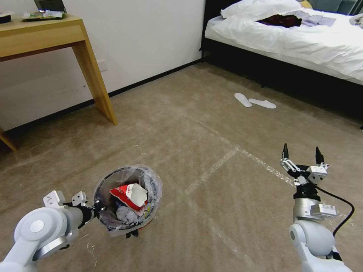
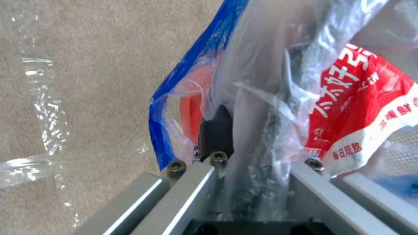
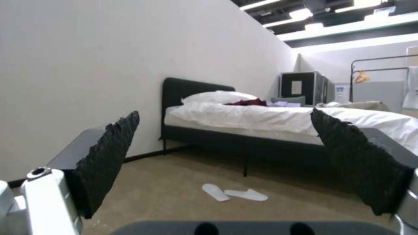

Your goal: Pick up the trash bin and place the garbage on the floor into it.

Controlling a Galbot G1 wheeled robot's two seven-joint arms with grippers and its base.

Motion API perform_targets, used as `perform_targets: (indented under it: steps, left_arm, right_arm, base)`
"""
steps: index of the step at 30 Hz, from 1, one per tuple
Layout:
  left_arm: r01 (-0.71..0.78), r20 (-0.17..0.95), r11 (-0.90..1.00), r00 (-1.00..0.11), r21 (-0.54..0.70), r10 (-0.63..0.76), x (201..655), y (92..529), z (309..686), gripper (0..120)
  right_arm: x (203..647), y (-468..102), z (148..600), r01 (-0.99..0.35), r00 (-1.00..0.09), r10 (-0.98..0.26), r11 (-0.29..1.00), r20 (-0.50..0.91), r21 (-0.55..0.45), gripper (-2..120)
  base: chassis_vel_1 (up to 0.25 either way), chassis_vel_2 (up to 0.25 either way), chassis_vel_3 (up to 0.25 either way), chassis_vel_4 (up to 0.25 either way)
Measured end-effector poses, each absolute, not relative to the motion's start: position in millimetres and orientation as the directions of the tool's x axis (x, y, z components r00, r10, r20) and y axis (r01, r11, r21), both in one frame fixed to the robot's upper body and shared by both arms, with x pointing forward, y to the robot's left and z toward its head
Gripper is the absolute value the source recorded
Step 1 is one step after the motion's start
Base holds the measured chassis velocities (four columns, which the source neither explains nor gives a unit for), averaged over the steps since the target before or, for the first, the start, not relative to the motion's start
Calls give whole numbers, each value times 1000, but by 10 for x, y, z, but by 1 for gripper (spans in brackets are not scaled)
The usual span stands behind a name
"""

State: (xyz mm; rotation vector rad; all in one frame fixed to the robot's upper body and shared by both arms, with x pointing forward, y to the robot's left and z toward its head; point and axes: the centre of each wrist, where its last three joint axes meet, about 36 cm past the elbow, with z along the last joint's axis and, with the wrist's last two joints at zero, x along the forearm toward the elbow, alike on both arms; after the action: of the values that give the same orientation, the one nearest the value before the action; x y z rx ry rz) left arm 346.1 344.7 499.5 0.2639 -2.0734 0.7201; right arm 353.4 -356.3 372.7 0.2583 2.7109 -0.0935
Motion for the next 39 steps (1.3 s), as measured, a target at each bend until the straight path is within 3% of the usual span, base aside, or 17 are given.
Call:
perform_targets:
  steps: [18, 39]
  left_arm:
    - [-441, 807, 805, -586, -396, 76, 3447, 3458, 5082, 0]
    - [-440, 806, 807, -588, -393, 72, 3481, 3461, 5075, 0]
  right_arm:
    - [3555, -3443, 3552, 175, -900, 147, 984, -410, -30, 100]
    - [3585, -3446, 3418, 173, -907, 142, 984, -396, -43, 100]
  base:
    - [-6, 4, 6, -10]
    - [-87, 91, 90, -92]
